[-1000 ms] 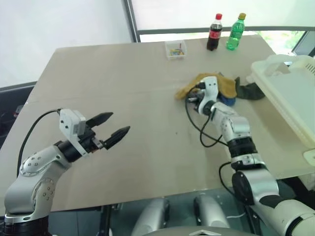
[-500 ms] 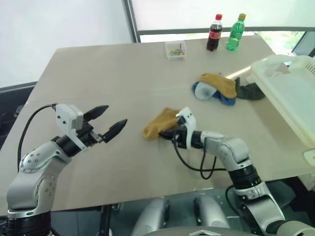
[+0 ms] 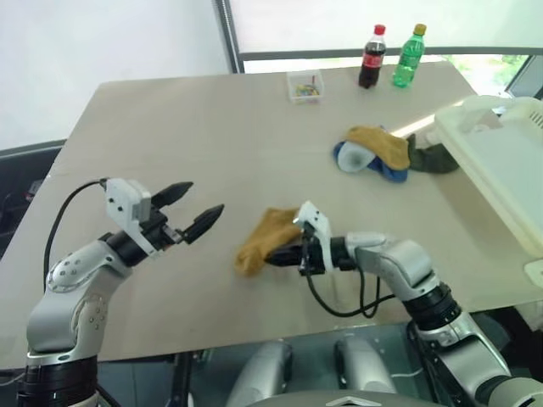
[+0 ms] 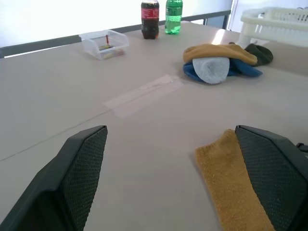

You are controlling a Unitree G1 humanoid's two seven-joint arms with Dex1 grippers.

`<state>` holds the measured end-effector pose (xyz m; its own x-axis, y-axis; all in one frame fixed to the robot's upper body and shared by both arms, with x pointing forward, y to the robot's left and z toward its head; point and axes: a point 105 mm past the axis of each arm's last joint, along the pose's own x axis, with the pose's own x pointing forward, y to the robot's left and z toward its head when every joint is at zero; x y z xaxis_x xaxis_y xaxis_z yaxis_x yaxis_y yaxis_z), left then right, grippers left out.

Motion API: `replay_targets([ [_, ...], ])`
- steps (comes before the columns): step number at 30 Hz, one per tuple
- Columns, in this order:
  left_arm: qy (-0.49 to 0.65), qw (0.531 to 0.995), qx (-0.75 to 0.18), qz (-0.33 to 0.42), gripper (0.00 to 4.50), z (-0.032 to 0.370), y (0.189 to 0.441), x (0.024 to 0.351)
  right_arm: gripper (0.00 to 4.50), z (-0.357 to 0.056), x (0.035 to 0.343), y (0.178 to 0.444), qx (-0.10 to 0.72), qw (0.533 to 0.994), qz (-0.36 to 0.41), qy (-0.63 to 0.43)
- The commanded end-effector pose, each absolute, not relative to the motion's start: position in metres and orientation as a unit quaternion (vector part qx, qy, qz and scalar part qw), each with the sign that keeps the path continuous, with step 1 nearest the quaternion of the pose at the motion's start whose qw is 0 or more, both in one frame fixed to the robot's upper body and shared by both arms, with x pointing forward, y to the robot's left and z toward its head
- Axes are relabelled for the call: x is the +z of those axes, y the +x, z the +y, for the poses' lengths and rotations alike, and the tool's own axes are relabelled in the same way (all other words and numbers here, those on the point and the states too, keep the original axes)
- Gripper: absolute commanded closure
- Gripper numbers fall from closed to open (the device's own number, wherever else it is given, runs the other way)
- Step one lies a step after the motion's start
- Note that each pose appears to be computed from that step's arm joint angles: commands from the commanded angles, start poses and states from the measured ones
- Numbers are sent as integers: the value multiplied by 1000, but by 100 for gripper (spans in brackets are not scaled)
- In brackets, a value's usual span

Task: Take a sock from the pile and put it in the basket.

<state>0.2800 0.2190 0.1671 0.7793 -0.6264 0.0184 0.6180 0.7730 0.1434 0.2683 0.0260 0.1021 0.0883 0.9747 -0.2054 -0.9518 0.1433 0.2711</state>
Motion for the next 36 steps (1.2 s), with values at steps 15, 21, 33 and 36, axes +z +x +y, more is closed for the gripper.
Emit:
replay_targets([
  [15,37,919,-392,34,0,194,271,128,276,-26,131,268,640,760,93,-66],
  [21,38,919,-388,64,0,190,264,111,276,-39,136,324,543,820,23,-181],
  [33,37,933,-348,83,157,195,248,97,270,-8,124,356,563,797,7,-220],
  [36,27,933,-346,92,157,196,243,96,270,-6,117,359,568,793,15,-222],
])
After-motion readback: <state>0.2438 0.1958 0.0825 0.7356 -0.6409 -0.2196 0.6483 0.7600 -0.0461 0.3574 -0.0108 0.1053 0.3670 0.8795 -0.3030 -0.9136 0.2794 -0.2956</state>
